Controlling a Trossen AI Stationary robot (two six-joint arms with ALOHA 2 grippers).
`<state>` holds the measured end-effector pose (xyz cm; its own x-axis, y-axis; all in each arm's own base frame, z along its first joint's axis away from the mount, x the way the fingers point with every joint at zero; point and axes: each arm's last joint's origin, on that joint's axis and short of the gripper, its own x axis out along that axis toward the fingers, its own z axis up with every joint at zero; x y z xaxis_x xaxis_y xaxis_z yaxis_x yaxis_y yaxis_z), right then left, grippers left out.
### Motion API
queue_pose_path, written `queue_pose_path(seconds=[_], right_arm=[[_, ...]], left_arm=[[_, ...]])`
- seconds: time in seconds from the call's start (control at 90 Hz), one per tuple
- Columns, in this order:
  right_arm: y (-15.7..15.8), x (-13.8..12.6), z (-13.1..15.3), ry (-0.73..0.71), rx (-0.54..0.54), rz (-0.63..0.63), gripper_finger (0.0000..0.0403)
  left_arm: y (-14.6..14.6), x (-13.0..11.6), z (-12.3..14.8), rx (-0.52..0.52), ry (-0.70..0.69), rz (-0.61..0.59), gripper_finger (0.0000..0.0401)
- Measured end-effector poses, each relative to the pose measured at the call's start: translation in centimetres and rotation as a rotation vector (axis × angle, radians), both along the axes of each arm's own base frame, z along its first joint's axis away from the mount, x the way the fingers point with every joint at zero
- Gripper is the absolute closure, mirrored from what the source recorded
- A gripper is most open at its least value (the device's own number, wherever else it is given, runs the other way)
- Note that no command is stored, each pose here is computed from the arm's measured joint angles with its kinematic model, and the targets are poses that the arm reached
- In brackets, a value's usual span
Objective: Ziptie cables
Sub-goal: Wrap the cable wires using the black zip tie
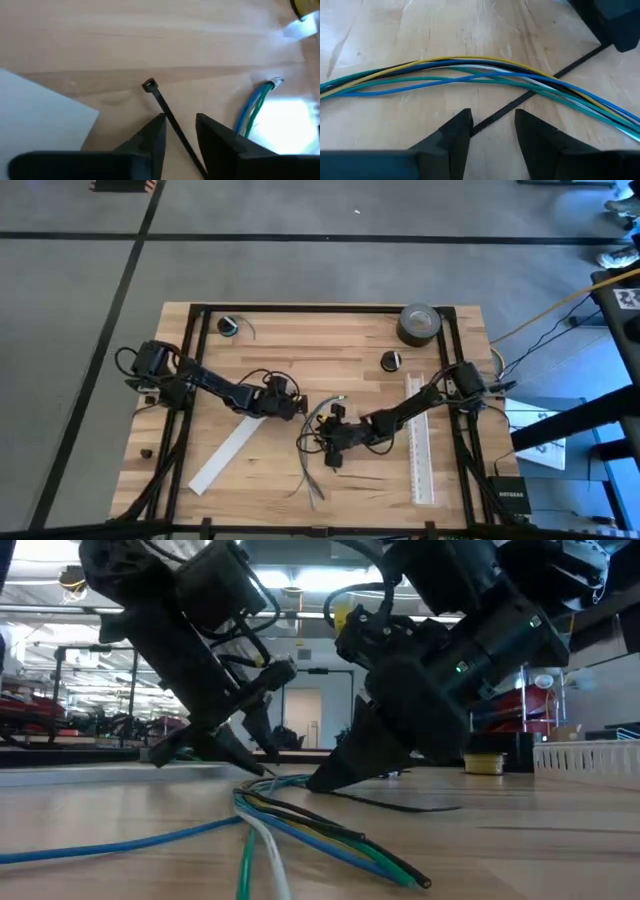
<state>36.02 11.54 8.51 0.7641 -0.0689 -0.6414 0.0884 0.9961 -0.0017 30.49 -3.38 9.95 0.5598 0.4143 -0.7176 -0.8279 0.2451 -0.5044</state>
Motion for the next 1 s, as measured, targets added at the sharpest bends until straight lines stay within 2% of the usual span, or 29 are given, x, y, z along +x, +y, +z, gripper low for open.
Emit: queue_pose_path(seconds=[0.078, 0.133, 0.567, 0.789, 1.0], right_arm=[[0.0, 0.0, 0.0, 0.001, 0.000, 0.000, 0.0260], [0.0, 0.0, 0.0, 0.001, 0.000, 0.000, 0.0260], [0.0, 0.0, 0.0, 0.002, -0.001, 0.000, 0.0260], [0.0, 0.0, 0.0, 0.002, -0.001, 0.000, 0.0260], [0.0, 0.0, 0.0, 0.004, 0.004, 0.006, 0.0260]], left_arm=[[0.0, 0.2, 0.1, 0.025, 0.007, -0.025, 0.0383], [0.0, 0.3, 0.2, 0.041, 0.013, -0.044, 0.0394], [-2.3, -0.1, 0.7, 0.217, 0.063, -0.189, 0.0401], [-4.0, -0.4, 0.8, 0.229, 0.051, -0.238, 0.0401], [-4.4, -0.5, 0.9, 0.216, 0.034, -0.234, 0.0401]])
